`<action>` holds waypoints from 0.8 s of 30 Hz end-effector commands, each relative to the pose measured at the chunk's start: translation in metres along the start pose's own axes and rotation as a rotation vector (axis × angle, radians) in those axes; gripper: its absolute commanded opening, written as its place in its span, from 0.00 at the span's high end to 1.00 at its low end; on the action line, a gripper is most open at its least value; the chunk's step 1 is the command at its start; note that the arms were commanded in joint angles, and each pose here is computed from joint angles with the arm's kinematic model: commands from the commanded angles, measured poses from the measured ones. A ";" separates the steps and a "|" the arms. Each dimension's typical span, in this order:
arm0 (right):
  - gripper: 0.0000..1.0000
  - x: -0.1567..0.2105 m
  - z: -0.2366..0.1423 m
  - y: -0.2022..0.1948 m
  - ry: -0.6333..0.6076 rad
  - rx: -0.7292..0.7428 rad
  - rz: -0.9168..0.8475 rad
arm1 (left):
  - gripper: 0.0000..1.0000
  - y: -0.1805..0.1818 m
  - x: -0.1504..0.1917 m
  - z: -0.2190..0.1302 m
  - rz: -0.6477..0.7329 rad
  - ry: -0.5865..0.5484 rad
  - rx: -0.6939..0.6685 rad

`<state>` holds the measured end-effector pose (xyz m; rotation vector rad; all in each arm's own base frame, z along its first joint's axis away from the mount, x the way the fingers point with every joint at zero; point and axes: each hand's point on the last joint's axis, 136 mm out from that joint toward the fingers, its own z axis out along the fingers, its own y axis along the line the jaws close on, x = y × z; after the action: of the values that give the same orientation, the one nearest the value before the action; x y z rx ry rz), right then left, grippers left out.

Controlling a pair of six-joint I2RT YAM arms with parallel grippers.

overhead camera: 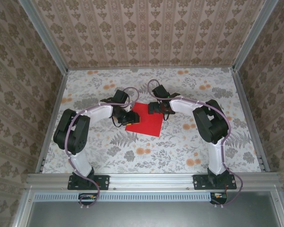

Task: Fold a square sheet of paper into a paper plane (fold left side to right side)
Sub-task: Pick up the square sheet of paper from the center of the table.

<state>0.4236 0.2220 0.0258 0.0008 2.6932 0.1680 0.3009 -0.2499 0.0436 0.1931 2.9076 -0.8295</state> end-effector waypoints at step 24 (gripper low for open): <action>0.29 0.045 -0.026 0.066 0.142 -0.219 -0.051 | 0.68 0.006 0.008 0.025 -0.027 0.018 -0.003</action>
<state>0.3929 0.2760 0.0281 -0.1258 2.7493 0.3687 0.3011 -0.2562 0.0255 0.1824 2.9141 -0.8159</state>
